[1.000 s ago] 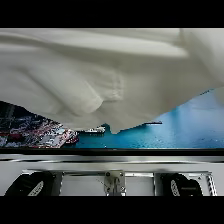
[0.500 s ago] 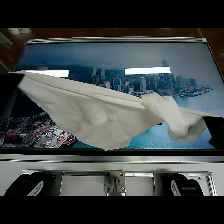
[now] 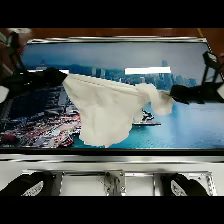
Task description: Fold the shirts.
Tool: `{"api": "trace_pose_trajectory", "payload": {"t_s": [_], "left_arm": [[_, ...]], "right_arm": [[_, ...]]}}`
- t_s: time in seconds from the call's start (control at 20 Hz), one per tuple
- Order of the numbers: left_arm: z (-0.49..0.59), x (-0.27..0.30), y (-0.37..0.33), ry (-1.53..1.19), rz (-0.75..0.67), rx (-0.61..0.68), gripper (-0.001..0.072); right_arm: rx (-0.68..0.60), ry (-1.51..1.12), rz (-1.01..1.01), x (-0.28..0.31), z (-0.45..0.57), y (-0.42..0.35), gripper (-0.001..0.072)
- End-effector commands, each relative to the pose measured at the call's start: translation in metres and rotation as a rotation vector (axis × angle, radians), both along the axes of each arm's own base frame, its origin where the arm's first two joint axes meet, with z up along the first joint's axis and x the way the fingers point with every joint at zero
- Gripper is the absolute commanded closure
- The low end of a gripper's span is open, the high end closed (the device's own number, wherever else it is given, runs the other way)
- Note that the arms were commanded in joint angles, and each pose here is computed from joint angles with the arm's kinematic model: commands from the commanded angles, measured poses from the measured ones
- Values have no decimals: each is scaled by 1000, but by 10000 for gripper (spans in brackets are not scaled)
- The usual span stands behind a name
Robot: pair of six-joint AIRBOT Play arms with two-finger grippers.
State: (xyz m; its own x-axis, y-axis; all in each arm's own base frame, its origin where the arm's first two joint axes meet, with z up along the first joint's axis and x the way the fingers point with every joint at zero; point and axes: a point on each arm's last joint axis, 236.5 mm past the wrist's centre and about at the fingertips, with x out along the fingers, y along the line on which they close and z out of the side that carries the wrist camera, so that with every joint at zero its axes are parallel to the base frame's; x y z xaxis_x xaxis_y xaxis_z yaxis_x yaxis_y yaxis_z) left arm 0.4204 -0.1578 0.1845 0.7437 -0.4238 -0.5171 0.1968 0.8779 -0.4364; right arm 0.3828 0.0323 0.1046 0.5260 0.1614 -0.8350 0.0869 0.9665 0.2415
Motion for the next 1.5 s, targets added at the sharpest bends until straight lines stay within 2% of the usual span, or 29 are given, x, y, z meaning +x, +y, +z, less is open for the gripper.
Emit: {"api": "trace_pose_trajectory", "payload": {"t_s": [0.0, 0.2, 0.25, 0.3, 0.35, 0.4, 0.5, 0.6, 0.75, 0.9, 0.95, 1.1, 1.45], "left_arm": [[-68, 32, -6, 120, 23, 8, 664], [-150, 36, -15, 324, 12, 18, 664], [-165, 32, -22, 379, 8, -13, 661], [-177, 27, -28, 434, 0, -37, 549], [-186, 20, -28, 481, -13, -31, 246], [-190, 10, -21, 533, -22, -20, 28], [-188, -9, 11, 631, -52, 8, 41], [-184, -38, 48, 722, -109, 36, 40], [-199, -96, 73, 904, -142, 8, 31], [-236, -135, 40, 959, -148, -122, 26], [-250, -147, 27, 975, -148, -170, -9], [-278, -169, -3, 986, -128, -265, -9], [-292, -182, -19, 984, -158, -226, -6]], "right_arm": [[73, -37, -61, 70, -59, 5, 652], [147, 132, -85, 74, -133, 18, 624], [172, 154, -92, 74, -141, 22, 412], [194, 156, -76, 74, -143, 28, 26], [187, 140, -19, 74, -139, 33, 21], [153, 155, 85, 65, -132, 35, 21], [44, 254, 277, 27, -116, 19, 21], [-6, 362, 285, -9, -104, -10, 25], [222, 395, 220, -29, -105, 1, 27], [414, 459, 167, -52, -134, 33, 15], [471, 476, 160, -59, -140, 49, 15], [467, 504, 193, -75, -163, 77, 16], [435, 559, 257, -86, -185, 111, 16]]}}
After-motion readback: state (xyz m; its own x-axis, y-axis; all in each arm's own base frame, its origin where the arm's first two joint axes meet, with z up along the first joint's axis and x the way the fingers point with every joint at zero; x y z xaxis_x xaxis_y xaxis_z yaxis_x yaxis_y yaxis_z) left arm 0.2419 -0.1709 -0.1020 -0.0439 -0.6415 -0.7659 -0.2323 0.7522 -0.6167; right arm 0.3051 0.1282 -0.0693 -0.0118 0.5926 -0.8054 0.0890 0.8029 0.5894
